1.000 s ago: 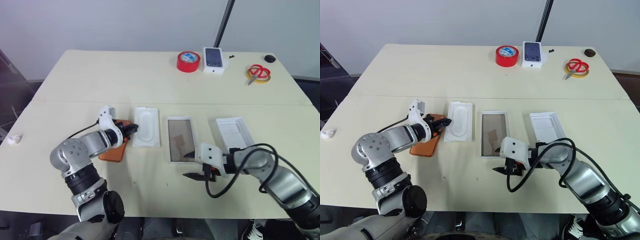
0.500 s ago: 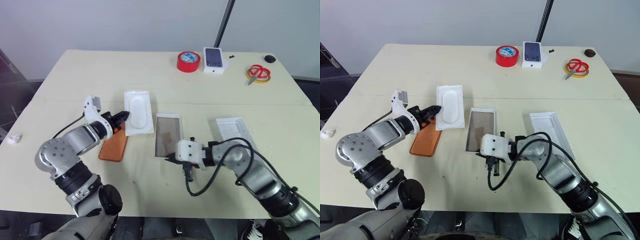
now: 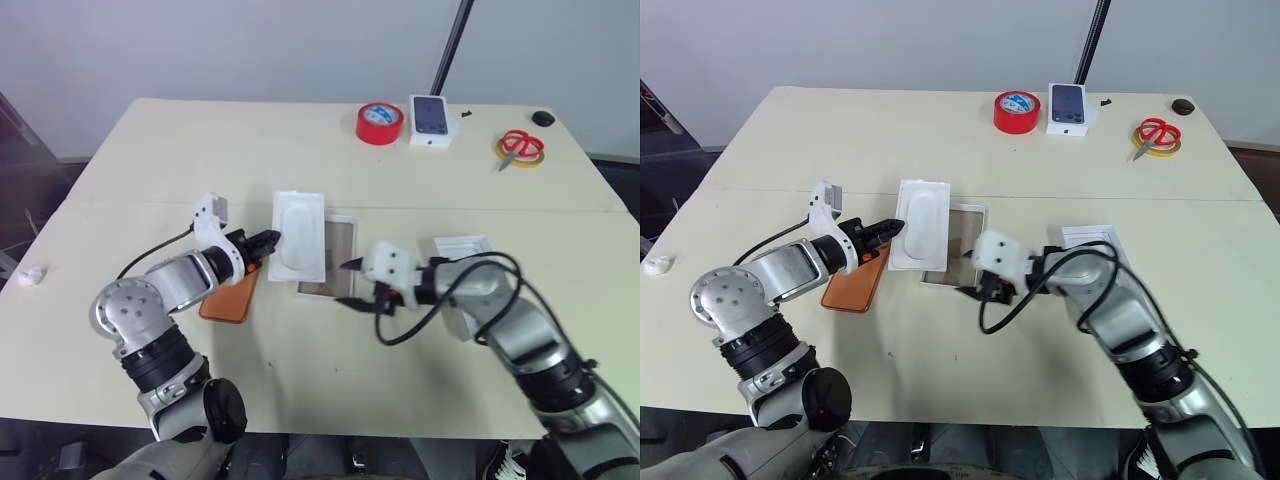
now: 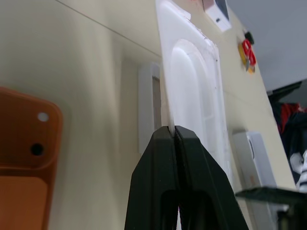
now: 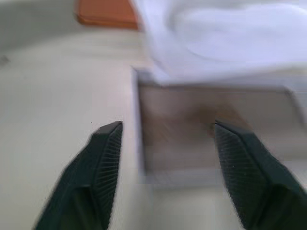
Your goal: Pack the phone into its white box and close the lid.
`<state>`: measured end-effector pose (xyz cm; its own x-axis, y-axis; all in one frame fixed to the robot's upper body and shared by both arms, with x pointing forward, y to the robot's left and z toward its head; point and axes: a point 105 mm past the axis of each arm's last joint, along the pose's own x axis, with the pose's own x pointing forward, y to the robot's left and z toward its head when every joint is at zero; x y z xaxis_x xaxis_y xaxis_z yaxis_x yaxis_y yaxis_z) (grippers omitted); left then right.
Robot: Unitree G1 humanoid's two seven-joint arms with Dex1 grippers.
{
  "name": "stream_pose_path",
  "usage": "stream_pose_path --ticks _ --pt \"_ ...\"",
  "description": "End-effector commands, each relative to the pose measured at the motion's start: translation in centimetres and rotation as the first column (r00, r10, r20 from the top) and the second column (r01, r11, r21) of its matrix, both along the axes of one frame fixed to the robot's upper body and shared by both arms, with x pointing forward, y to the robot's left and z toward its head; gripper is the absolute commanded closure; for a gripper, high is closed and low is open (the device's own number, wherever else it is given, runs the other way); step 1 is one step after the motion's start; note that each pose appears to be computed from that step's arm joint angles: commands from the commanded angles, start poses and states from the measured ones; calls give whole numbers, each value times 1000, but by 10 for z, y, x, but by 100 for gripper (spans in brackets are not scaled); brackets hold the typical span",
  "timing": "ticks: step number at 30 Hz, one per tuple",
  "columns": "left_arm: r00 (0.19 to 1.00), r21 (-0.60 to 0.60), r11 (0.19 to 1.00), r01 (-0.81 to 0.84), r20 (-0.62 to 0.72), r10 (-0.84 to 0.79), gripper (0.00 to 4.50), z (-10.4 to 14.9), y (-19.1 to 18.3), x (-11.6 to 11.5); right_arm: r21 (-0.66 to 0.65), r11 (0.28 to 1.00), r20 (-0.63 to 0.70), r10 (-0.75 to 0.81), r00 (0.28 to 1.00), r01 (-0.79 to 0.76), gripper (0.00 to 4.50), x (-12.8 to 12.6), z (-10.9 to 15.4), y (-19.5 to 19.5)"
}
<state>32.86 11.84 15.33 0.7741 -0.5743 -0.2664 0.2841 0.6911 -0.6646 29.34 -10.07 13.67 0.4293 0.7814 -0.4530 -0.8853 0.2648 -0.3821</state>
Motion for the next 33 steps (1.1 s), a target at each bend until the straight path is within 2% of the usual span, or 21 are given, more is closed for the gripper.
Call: stream_pose_path --ticks 1,9,13,16,22,23,26,30,33 --pt "998 31 998 62 -10 -62 450 -2 -15 -2 24 1000 52 -4 999 2 164 -3 20 -11" --pt "990 93 987 128 -73 -122 450 -17 -30 3 24 998 81 -54 995 52 164 1 21 -21" --pt "989 82 987 136 -68 -130 450 -17 -32 4 30 998 85 -61 995 58 164 2 20 -19" --pt "989 60 989 136 -57 -133 351 -16 -32 3 21 998 84 -62 995 61 159 2 16 -19" --pt "996 21 996 89 3 -89 49 -6 -23 4 40 999 86 -39 996 35 159 2 17 -10" --pt "997 10 997 78 25 -78 49 -2 -20 4 53 998 80 -19 997 14 159 0 18 -4" --pt "996 7 999 37 82 -37 43 8 -7 5 82 996 68 18 998 -24 243 -4 19 11" --pt "985 129 991 -24 170 1 43 11 20 4 92 993 52 64 997 -69 444 -8 14 33" --pt "960 230 973 -21 275 -44 43 18 35 -2 87 985 23 149 989 -150 444 -18 10 45"
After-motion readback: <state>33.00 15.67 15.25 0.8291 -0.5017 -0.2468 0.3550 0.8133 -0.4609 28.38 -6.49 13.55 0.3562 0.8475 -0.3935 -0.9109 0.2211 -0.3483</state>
